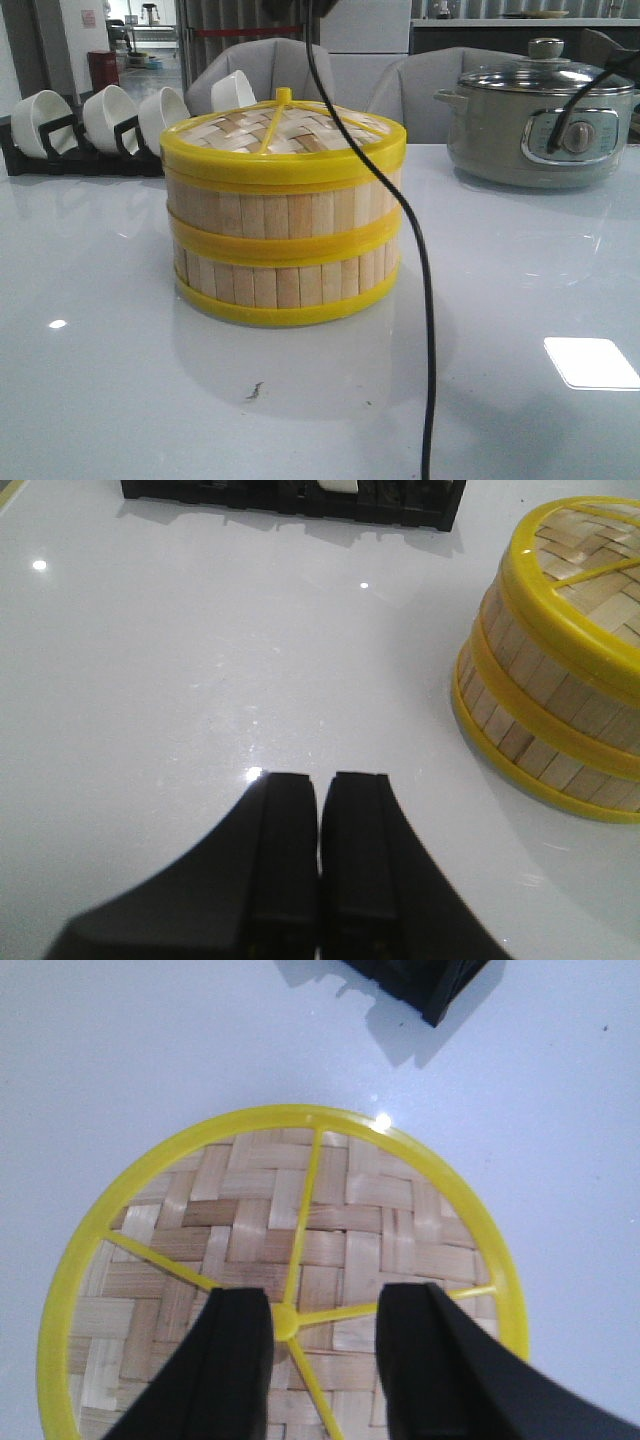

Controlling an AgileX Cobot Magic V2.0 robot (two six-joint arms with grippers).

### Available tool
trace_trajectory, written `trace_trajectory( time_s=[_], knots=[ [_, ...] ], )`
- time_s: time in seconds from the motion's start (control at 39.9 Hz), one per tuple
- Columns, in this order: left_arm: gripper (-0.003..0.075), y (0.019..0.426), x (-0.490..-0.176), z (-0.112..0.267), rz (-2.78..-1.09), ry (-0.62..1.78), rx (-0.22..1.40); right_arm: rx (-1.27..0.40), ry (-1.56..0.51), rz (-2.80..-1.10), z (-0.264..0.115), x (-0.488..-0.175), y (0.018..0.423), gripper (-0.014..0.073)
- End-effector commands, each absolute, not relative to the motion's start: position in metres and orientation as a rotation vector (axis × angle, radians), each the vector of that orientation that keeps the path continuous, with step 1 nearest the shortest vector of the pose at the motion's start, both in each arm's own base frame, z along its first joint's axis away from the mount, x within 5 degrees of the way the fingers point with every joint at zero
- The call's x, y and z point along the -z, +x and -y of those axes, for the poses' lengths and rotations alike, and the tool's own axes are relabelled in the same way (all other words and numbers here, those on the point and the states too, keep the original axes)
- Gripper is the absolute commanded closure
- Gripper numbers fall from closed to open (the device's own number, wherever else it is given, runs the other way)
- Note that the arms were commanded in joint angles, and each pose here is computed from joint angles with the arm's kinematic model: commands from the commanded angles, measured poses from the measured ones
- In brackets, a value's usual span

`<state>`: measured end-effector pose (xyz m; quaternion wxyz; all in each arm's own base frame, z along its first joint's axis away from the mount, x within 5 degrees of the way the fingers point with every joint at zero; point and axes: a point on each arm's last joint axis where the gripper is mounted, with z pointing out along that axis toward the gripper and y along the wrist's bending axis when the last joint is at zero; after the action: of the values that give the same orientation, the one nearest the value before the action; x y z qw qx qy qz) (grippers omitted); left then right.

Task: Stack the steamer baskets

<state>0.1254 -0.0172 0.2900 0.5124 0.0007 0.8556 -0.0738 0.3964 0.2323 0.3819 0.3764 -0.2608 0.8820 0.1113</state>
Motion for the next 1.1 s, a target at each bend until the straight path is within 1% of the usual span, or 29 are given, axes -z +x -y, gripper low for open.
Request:
trace_trajectory(
  time_s=[0.0, 0.13, 0.23, 0.33, 0.45, 0.6, 0.75, 0.85, 1.08],
  knots=[
    [0.0627, 0.128, -0.306, 0.018, -1.948, 0.001, 0.196, -0.269, -0.591, -2.093, -0.204, -0.439, 0.379, 0.0229],
    [0.0627, 0.128, -0.306, 0.018, -1.948, 0.001, 0.196, -0.242, -0.524, -2.077, -0.173, -0.455, 0.37, 0.0229],
    [0.0627, 0.128, -0.306, 0.018, -1.948, 0.001, 0.196, -0.212, -0.451, -2.047, -0.142, -0.463, 0.358, 0.0229],
    [0.0627, 0.128, -0.306, 0.018, -1.948, 0.001, 0.196, -0.176, -0.367, -2.0, -0.109, -0.464, 0.34, 0.0229],
    [0.0627, 0.128, -0.306, 0.018, -1.948, 0.001, 0.196, -0.123, -0.263, -1.933, -0.07, -0.456, 0.312, 0.0229],
    [0.0627, 0.128, -0.306, 0.018, -1.948, 0.001, 0.196, -0.037, -0.126, -1.861, -0.023, -0.433, 0.264, 0.0229],
    [0.0627, 0.128, -0.306, 0.018, -1.948, 0.001, 0.196, 0.046, -0.014, -1.802, 0.006, -0.404, 0.212, 0.0229],
    [0.0627, 0.128, -0.306, 0.018, -1.948, 0.001, 0.196, 0.083, 0.03, -1.782, 0.014, -0.38, 0.177, 0.0229],
    [0.0627, 0.128, -0.306, 0.018, -1.948, 0.001, 0.196, 0.1, 0.05, -1.767, 0.012, -0.328, 0.121, 0.0229]
  ],
)
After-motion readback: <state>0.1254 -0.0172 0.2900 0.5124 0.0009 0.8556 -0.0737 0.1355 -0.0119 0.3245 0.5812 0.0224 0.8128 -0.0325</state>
